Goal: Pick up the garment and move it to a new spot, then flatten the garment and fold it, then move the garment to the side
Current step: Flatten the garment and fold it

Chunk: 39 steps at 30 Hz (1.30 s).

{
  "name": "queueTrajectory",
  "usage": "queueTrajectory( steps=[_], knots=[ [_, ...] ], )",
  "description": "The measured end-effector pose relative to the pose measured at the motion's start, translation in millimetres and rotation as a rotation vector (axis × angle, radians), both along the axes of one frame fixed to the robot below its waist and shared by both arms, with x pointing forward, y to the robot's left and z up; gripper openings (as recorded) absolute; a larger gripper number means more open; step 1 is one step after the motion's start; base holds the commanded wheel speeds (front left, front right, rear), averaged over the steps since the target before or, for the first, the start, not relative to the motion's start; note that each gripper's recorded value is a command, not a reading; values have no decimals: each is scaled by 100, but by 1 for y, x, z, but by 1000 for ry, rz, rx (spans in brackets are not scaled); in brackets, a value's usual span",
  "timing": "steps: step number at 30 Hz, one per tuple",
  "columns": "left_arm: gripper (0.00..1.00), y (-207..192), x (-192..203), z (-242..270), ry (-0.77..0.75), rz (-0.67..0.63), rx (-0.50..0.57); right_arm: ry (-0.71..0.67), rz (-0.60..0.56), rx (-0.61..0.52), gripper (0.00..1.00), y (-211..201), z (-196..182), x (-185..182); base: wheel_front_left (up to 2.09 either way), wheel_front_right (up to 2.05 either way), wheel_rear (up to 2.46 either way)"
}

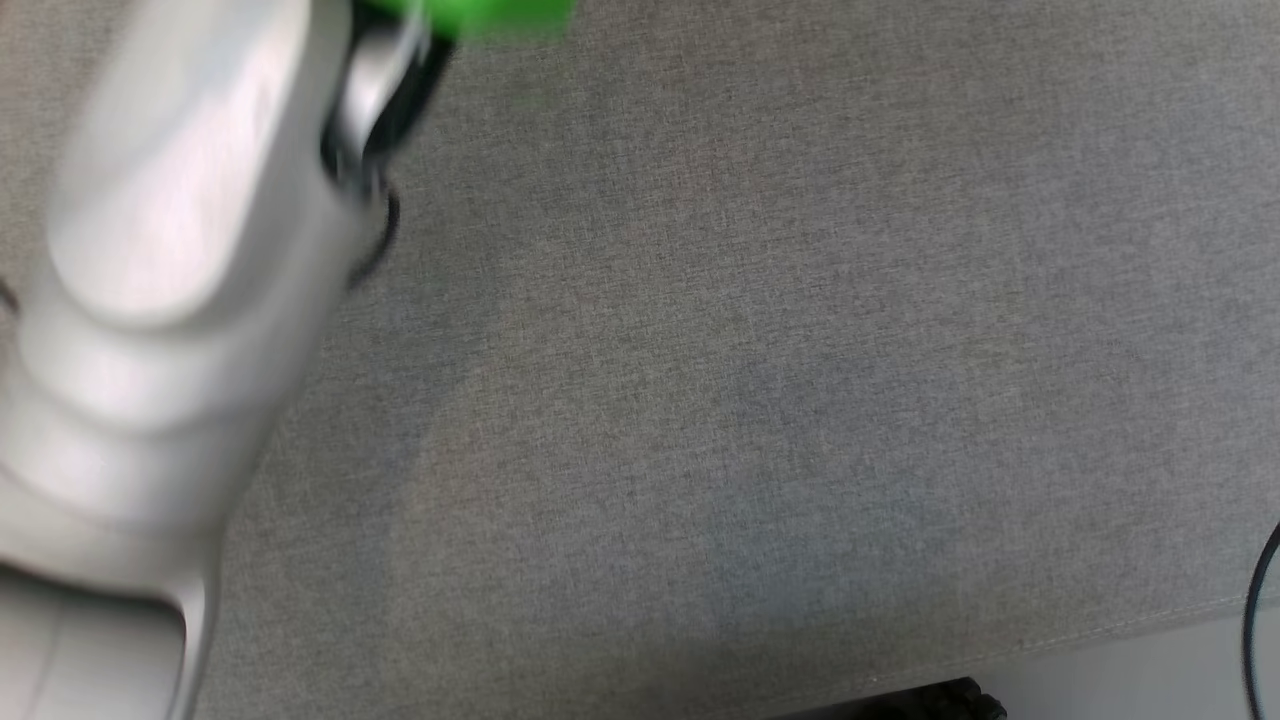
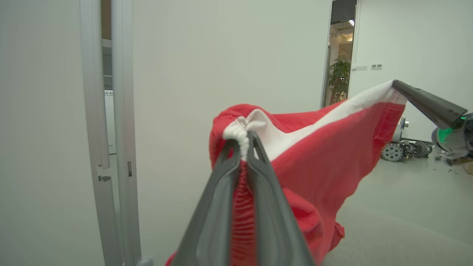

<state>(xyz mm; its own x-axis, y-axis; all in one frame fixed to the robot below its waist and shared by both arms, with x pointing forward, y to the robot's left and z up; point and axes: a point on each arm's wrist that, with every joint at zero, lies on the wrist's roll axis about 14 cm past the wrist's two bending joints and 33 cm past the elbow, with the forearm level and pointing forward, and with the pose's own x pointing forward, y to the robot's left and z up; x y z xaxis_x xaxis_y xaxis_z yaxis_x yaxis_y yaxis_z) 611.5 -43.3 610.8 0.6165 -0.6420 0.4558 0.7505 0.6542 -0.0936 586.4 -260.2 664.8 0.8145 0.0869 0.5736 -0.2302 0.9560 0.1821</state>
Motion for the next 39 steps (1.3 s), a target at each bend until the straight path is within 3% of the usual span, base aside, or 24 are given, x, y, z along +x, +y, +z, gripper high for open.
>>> queueTrajectory(
  steps=[3,7,13,22,29,39],
  knots=[
    [0,16,-28,-43,132,-8,-43,114,7,3,0,2,-44,-25,0,0,0],
    [0,22,-87,-105,327,-49,-10,337,30,-109,0,17,-114,-75,0,0,0],
    [0,42,-149,-138,473,-6,22,504,42,-4,0,32,-157,-143,0,0,0],
    [0,70,-209,-143,525,99,61,515,41,71,0,41,-141,-206,0,0,0],
    [0,83,-236,-127,501,132,53,494,91,-27,0,51,-122,-231,0,0,0],
    [0,58,-219,-100,462,75,-24,511,88,-163,0,35,-139,-187,0,0,0]
  ],
)
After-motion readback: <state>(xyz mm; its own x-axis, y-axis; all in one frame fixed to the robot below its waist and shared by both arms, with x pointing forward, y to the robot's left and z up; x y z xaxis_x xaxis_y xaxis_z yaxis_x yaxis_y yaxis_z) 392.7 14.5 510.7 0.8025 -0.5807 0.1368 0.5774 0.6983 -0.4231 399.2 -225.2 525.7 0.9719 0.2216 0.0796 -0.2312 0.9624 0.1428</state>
